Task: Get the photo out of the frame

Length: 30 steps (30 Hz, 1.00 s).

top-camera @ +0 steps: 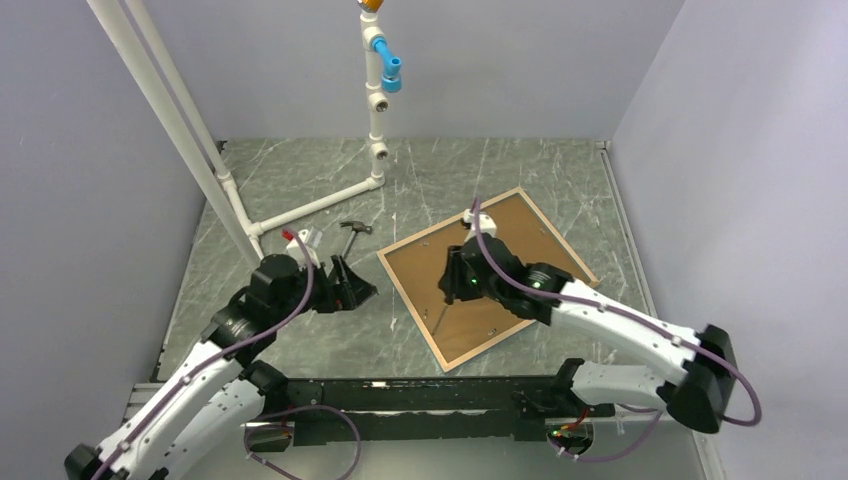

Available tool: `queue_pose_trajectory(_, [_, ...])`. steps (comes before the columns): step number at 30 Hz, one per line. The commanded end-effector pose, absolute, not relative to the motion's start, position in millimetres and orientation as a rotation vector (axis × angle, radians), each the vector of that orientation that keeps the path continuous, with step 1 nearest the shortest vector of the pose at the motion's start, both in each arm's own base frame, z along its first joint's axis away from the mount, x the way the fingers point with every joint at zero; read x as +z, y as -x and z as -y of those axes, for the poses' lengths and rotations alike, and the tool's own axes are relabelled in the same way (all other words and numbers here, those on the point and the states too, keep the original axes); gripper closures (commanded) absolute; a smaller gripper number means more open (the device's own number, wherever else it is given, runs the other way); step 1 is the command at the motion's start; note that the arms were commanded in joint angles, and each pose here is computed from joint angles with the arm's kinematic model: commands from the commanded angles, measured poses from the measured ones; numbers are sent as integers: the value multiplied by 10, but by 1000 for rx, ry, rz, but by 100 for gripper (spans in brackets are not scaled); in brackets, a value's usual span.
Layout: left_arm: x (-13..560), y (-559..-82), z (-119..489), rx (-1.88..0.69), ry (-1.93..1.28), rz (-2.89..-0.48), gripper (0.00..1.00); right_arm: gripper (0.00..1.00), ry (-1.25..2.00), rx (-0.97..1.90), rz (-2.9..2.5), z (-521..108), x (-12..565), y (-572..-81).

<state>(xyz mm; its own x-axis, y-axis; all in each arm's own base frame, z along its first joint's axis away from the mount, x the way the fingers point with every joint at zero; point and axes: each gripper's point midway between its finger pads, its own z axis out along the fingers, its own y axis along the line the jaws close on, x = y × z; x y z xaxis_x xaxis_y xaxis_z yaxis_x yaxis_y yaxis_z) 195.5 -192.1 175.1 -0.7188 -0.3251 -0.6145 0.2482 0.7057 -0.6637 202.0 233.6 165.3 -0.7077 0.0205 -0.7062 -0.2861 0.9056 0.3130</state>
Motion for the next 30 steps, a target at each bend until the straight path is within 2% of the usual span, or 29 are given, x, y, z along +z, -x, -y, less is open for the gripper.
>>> queue_pose_trajectory(1, [1957,-1762,1618,-842,0,-2161,4,100,182,936,-2299,-3144,1983,-2012])
queue_pose_trajectory(9, [2609,-1627,1713,-947,-127,-2065,3,100,41,1173,-2470,-4054,1648,-2226])
queue_pose_trajectory(15, [2634,-1559,1744,-1012,-94,-2060,3,100,-90,1208,-2556,-4578,1266,-2466])
queue_pose_trajectory(23, [2772,-1434,1656,-1077,1,-1981,5,100,-214,1059,-2651,-4826,651,-2633])
queue_pose_trajectory(30, [2848,-1361,1587,-1063,-2,-1967,5,100,-278,991,-2658,-4749,419,-2635])
